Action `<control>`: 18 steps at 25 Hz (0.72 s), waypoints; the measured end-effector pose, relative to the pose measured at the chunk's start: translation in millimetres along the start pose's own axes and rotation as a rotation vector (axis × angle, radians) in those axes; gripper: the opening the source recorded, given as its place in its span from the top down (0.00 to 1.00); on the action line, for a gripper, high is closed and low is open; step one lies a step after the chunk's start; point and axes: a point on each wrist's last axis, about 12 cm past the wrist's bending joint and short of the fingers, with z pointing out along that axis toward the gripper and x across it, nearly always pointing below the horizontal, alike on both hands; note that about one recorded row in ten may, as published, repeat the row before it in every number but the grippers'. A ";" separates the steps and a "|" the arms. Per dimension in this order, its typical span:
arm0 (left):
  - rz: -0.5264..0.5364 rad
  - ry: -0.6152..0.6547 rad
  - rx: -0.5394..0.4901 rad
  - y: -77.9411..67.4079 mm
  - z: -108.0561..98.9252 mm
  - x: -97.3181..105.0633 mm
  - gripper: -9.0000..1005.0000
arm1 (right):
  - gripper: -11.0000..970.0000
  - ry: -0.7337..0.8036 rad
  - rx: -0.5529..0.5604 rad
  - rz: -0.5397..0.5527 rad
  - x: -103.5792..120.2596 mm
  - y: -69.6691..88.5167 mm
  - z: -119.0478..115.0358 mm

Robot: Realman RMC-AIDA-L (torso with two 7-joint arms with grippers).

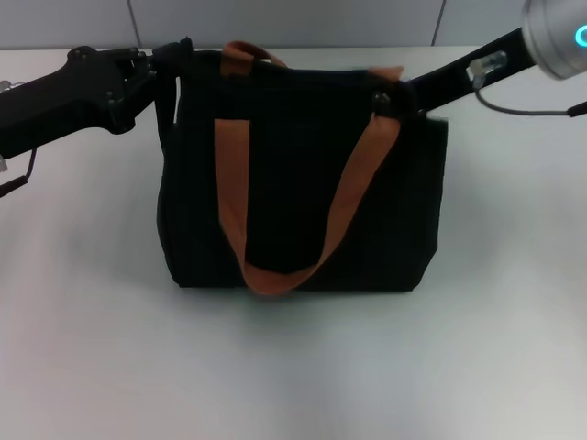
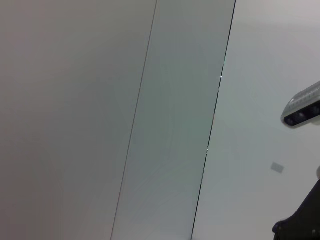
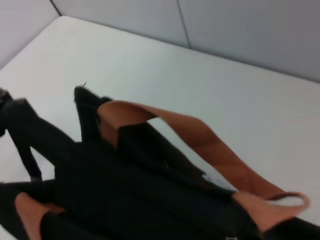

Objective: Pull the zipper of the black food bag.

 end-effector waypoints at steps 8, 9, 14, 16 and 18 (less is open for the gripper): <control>-0.003 0.001 -0.001 -0.8 -1.0 1.4 0.96 | 0.97 -0.073 -0.055 -0.011 1.3 0.7 -17.3; -0.005 0.001 -0.001 -1.1 -1.1 1.8 0.96 | 0.97 -0.080 -0.070 -0.018 1.9 0.7 -17.8; -0.015 0.002 -0.007 -3.0 -3.7 5.8 0.96 | 0.97 -0.193 -0.186 -0.061 10.6 -6.3 -24.8; -0.019 0.000 -0.012 -3.6 -5.3 7.2 0.96 | 0.93 -0.287 -0.259 -0.090 16.8 -12.4 -32.3; -0.023 -0.003 -0.011 -4.5 -6.2 8.3 0.96 | 0.85 -0.398 -0.338 -0.133 24.4 -18.1 -39.5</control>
